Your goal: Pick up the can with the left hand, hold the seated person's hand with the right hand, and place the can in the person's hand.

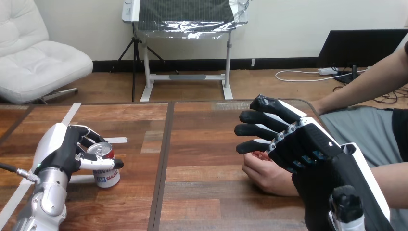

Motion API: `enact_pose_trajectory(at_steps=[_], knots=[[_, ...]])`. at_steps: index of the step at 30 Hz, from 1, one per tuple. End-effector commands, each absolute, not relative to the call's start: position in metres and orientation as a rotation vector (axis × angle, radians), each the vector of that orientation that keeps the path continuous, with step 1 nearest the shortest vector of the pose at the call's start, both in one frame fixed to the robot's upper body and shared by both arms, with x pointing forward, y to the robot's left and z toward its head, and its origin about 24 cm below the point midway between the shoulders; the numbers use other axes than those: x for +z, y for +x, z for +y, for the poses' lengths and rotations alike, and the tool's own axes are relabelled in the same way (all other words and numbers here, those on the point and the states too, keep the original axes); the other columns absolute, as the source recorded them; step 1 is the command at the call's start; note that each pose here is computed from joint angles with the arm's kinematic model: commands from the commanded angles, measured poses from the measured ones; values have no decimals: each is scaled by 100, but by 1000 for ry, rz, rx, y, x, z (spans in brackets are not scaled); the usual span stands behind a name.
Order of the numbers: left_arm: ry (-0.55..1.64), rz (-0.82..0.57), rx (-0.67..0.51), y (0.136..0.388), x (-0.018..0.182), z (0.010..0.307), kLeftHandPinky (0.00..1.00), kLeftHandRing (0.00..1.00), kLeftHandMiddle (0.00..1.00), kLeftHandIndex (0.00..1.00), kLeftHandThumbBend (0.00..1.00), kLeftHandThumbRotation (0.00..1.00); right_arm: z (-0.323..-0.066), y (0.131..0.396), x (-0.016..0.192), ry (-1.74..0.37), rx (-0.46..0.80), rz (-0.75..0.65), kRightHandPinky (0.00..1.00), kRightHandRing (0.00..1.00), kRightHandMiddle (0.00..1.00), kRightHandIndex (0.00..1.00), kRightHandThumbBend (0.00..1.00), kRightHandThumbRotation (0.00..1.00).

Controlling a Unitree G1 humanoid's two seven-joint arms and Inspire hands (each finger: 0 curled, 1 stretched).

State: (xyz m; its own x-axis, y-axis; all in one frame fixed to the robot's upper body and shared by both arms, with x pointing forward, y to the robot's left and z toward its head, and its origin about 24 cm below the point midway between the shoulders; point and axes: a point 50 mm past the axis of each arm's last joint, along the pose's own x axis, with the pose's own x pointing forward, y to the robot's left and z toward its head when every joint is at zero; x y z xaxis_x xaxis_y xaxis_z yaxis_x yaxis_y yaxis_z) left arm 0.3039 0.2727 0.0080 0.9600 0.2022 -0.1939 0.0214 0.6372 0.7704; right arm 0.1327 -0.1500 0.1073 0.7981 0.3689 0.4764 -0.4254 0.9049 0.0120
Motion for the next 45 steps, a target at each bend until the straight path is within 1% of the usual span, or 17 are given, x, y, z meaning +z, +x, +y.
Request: enact_pose_trajectory(at_steps=[1, 11, 23, 30, 33, 34, 38, 41, 42, 45], knots=[[874, 175, 113, 324, 34, 267, 30, 36, 41, 46, 79, 0, -149, 135, 116, 122, 429, -557, 68, 77, 80, 83, 86, 83], [869, 166, 112, 324, 35, 267, 32, 37, 41, 46, 81, 0, -150, 135, 116, 120, 427, -556, 68, 77, 80, 83, 86, 83], [867, 155, 101, 324, 38, 267, 28, 34, 39, 45, 82, 0, -150, 136, 116, 126, 436, -549, 70, 79, 81, 83, 85, 83], [859, 143, 93, 325, 41, 266, 29, 34, 38, 45, 82, 0, -150, 137, 115, 117, 429, -538, 71, 79, 81, 83, 84, 83], [857, 129, 89, 325, 44, 265, 30, 34, 39, 45, 82, 0, -151, 138, 114, 110, 422, -532, 73, 81, 82, 84, 81, 81], [857, 126, 88, 325, 44, 265, 30, 34, 39, 45, 82, 0, -151, 138, 114, 108, 421, -531, 75, 82, 83, 84, 80, 80], [857, 104, 84, 325, 47, 264, 29, 33, 38, 45, 83, 0, -153, 141, 112, 80, 412, -520, 80, 84, 84, 86, 80, 78], [856, 84, 79, 325, 51, 262, 29, 33, 38, 45, 83, 0, -155, 145, 111, 34, 398, -513, 84, 86, 85, 87, 82, 77], [855, 77, 77, 325, 52, 262, 30, 33, 38, 45, 82, 0, -156, 146, 111, 14, 392, -512, 86, 87, 86, 88, 85, 78], [856, 53, 71, 324, 55, 260, 31, 34, 39, 44, 82, 0, -158, 150, 111, -55, 371, -514, 87, 87, 86, 89, 87, 79]])
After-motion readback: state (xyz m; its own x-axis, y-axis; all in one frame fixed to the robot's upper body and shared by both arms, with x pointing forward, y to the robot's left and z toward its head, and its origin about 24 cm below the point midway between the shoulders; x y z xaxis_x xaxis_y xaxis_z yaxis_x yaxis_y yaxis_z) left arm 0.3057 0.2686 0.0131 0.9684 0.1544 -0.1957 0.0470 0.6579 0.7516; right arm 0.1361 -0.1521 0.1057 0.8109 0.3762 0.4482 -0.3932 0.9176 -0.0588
